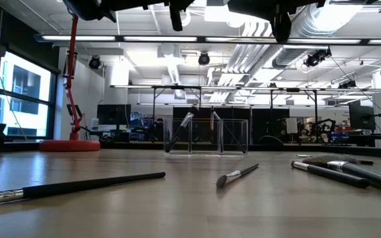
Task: Pick & Place Makeup Supplies
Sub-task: Put the makeup brush into the transparent organizer
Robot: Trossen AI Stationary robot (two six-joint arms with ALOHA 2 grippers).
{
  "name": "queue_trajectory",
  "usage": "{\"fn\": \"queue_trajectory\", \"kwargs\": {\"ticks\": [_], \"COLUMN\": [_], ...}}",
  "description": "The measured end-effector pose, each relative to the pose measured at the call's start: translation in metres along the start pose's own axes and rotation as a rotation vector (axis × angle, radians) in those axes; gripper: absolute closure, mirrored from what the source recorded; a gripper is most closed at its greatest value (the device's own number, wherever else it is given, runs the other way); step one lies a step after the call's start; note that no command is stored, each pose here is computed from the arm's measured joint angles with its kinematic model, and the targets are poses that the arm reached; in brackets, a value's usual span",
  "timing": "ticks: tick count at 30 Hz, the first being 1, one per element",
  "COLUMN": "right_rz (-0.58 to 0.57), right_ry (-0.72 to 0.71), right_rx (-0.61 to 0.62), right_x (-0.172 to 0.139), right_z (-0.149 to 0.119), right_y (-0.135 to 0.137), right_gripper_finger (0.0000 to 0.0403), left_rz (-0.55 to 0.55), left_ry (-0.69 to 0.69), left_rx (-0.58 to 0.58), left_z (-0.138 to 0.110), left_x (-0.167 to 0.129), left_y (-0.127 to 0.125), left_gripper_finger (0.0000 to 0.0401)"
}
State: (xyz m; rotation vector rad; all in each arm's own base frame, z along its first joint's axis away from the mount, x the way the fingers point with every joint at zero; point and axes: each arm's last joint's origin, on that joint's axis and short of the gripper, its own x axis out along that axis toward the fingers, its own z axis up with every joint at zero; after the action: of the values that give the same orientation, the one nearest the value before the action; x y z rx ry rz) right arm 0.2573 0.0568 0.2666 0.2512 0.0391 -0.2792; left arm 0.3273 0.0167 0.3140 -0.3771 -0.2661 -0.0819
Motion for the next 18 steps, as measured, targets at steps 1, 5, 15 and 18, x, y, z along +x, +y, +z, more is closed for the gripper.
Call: {"fn": "queue_trajectory", "kwargs": {"ticks": [1, 5, 15, 18], "right_rz": [0.000, -0.001, -0.003, -0.005], "right_ry": [0.000, 0.000, 0.005, 0.005], "right_rx": [0.000, 0.000, -0.004, -0.003], "right_x": [0.0000, 0.0000, 0.0000, 0.0000], "right_z": [0.0000, 0.0000, -0.0006, -0.0007], "right_y": [0.0000, 0.0000, -0.0002, -0.0003], "right_gripper_finger": [0.0391, 0.0393, 0.0393, 0.0392], "left_rz": [0.001, 0.027, 0.036, 0.033], "left_ry": [0.003, 0.064, 0.079, 0.072], "left_rx": [0.000, -0.005, -0.006, -0.005], "left_z": [-0.0003, -0.0059, -0.0075, -0.0068], "left_x": [0.0000, 0.0000, -0.0002, -0.0001], "left_y": [0.0001, 0.0025, 0.0032, 0.0029], "left_gripper_finger": [0.0302, 0.0302, 0.0302, 0.0302]}}
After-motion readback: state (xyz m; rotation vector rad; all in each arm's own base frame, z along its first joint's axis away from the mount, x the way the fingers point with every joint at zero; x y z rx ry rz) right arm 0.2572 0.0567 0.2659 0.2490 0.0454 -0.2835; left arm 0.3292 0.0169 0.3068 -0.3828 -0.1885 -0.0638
